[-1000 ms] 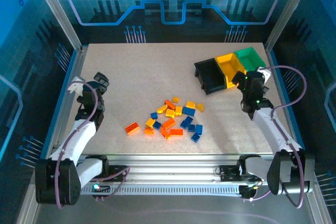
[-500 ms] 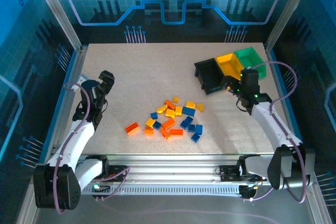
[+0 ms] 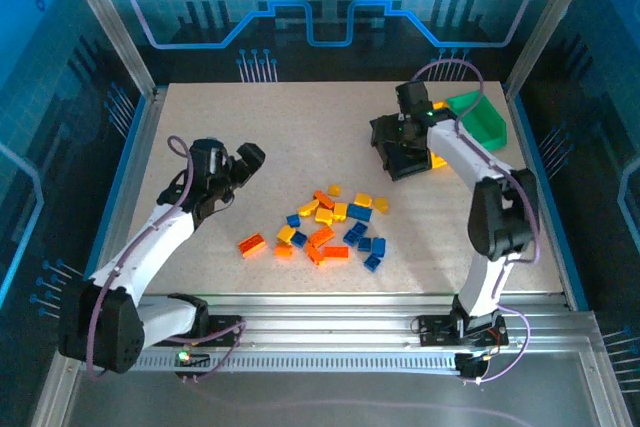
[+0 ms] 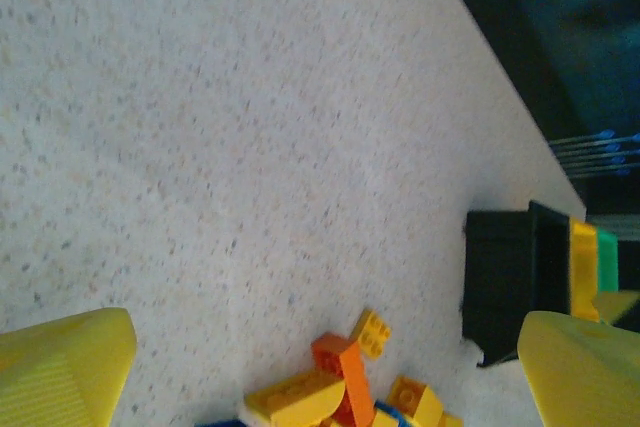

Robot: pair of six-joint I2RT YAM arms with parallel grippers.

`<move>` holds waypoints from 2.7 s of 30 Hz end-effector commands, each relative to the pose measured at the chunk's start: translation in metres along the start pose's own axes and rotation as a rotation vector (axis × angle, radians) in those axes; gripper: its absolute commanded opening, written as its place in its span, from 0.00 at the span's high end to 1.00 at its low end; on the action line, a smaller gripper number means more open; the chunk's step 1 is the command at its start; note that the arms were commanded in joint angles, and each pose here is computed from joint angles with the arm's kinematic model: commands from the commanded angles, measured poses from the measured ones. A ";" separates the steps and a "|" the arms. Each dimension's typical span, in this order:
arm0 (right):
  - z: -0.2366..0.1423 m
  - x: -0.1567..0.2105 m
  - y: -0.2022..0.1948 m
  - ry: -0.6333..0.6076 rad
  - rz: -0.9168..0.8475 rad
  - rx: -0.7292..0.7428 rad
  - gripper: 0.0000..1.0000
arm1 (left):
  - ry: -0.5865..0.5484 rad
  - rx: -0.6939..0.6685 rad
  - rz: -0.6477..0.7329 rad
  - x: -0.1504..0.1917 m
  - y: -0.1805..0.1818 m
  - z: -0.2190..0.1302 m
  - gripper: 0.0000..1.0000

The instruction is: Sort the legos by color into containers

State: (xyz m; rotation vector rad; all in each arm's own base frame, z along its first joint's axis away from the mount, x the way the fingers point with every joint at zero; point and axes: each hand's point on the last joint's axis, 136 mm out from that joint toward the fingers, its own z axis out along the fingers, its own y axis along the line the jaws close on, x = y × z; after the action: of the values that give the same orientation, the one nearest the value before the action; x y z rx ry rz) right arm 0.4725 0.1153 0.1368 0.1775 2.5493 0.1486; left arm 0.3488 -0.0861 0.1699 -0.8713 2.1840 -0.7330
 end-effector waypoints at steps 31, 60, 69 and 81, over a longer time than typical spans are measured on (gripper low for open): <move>0.036 0.078 0.243 0.191 0.066 -0.284 0.23 | 0.128 -0.086 0.005 0.042 0.036 -0.041 0.01; -0.056 0.018 0.085 0.079 -0.034 -0.040 0.32 | 0.146 -0.011 -0.026 0.038 0.023 -0.050 0.01; 0.001 0.012 0.033 0.176 -0.052 0.077 0.31 | 0.188 -0.032 -0.039 0.047 0.031 -0.040 0.01; 0.051 0.037 0.043 0.273 -0.054 0.078 0.55 | 0.197 -0.049 -0.042 0.048 0.035 -0.034 0.01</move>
State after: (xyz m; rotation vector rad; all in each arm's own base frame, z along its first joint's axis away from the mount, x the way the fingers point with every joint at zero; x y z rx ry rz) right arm 0.4750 0.1617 0.0861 0.1322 2.8101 0.0556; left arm 0.2831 -0.0901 0.1524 -0.9108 2.3624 -0.8002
